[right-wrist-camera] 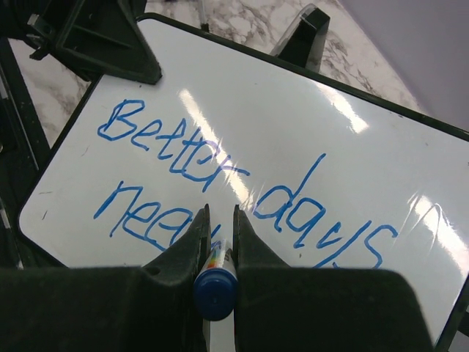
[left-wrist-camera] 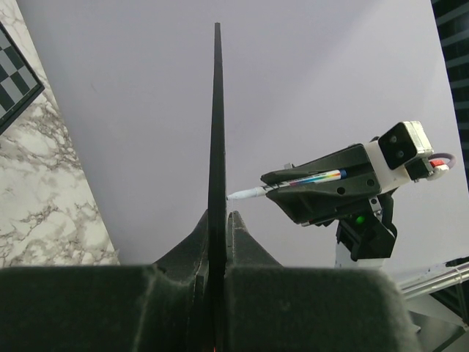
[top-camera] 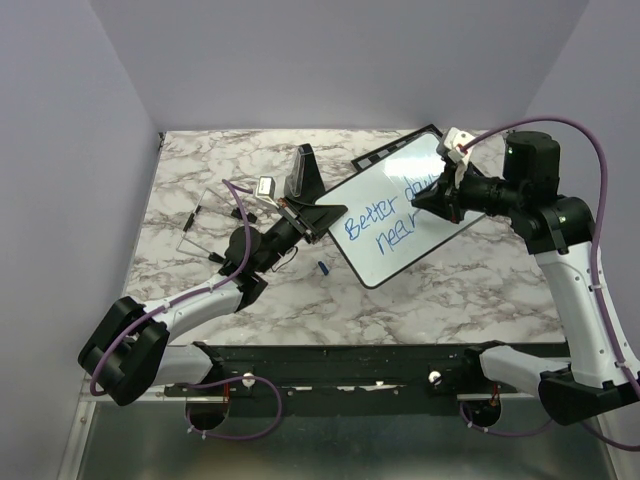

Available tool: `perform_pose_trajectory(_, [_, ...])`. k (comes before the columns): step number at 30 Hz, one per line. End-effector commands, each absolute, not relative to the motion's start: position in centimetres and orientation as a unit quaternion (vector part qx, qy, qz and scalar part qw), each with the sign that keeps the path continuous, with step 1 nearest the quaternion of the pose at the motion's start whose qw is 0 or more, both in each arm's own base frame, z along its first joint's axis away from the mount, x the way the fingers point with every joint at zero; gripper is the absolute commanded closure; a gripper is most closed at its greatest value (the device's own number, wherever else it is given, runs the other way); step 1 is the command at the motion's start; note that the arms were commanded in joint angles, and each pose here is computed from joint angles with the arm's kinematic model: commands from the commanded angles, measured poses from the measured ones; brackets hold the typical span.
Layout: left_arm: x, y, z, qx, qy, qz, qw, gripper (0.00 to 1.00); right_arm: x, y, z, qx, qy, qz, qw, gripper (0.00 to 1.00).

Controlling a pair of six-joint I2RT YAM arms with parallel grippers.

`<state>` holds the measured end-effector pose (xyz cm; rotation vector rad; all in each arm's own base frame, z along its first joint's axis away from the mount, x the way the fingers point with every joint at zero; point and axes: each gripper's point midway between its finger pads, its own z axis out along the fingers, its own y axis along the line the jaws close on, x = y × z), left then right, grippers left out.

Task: Write a sentence on the whiteboard
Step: Write a sentence on the whiteboard, then place the whiteboard on the whiteboard stand.

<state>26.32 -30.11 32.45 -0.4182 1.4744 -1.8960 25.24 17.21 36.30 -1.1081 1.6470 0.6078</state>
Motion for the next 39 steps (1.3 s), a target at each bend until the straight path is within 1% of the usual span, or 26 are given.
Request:
perform_pose_trajectory(1, [24.7,-28.7,39.2,-0.133,0.475,-0.792,0.361,1.00,27.3,15.9,37.6,-0.422,0.701,0.202,0.538,1.00])
perform_pose_trajectory(5, [24.7,-28.7,38.9,-0.136,0.477,-0.790,0.360,1.00,27.4,15.4,37.7,-0.413,0.705,0.193,0.544,0.99])
perform_pose_trajectory(8, [24.9,-28.7,38.9,-0.137,0.477,-0.789,0.361,1.00,26.3,16.0,38.1,-0.426,0.692,0.216,0.541,1.00])
perform_pose_trajectory(11, [25.0,-28.8,38.7,-0.133,0.480,-0.786,0.365,1.00,23.0,18.1,40.6,-0.467,0.640,0.292,0.536,0.99])
perform_pose_trajectory(12, [24.9,-28.9,38.7,-0.128,0.482,-0.785,0.368,1.00,21.3,19.0,41.9,-0.481,0.614,0.332,0.531,1.00])
perform_pose_trajectory(14, [24.8,-29.1,38.9,-0.103,0.488,-0.773,0.392,1.00,19.9,19.3,44.5,-0.492,0.584,0.350,0.542,1.00])
perform_pose_trajectory(16, [25.1,-29.4,38.6,-0.081,0.510,-0.748,0.417,1.00,19.6,19.4,45.8,-0.489,0.579,0.355,0.548,1.00])
perform_pose_trajectory(17, [25.1,-29.2,38.6,-0.046,0.517,-0.718,0.464,1.00,19.3,19.2,47.1,-0.490,0.569,0.347,0.562,0.99])
perform_pose_trajectory(18, [25.6,-29.3,37.2,-0.039,0.547,-0.689,0.474,1.00,19.5,19.1,47.5,-0.484,0.572,0.341,0.567,1.00])
perform_pose_trajectory(20, [25.4,-28.5,37.5,-0.004,0.555,-0.649,0.520,1.00,20.0,18.5,48.5,-0.474,0.575,0.327,0.581,0.99])
perform_pose_trajectory(21, [25.9,-28.2,36.3,0.027,0.572,-0.606,0.553,1.00,20.1,18.2,48.6,-0.468,0.579,0.323,0.584,0.99])
perform_pose_trajectory(22, [26.0,-27.7,36.0,0.036,0.575,-0.587,0.568,1.00,20.4,17.8,48.9,-0.461,0.582,0.316,0.591,0.99])
perform_pose_trajectory(29, [23.8,-24.1,37.5,0.143,0.527,-0.491,0.678,1.00,21.3,16.4,48.8,-0.437,0.598,0.295,0.603,0.99])
perform_pose_trajectory(30, [23.9,-23.9,36.8,0.153,0.540,-0.476,0.677,1.00,21.1,16.4,48.8,-0.437,0.597,0.298,0.603,0.99])
perform_pose_trajectory(32, [23.7,-23.0,37.0,0.177,0.537,-0.440,0.697,1.00,21.5,16.2,48.4,-0.431,0.602,0.301,0.602,0.99])
perform_pose_trajectory(34, [24.1,-22.1,35.8,0.188,0.559,-0.407,0.698,1.00,21.6,16.0,48.3,-0.428,0.602,0.305,0.601,0.99])
perform_pose_trajectory(39, [24.7,-18.3,36.3,0.165,0.570,-0.349,0.726,1.00,22.3,16.0,47.3,-0.422,0.611,0.315,0.591,0.99])
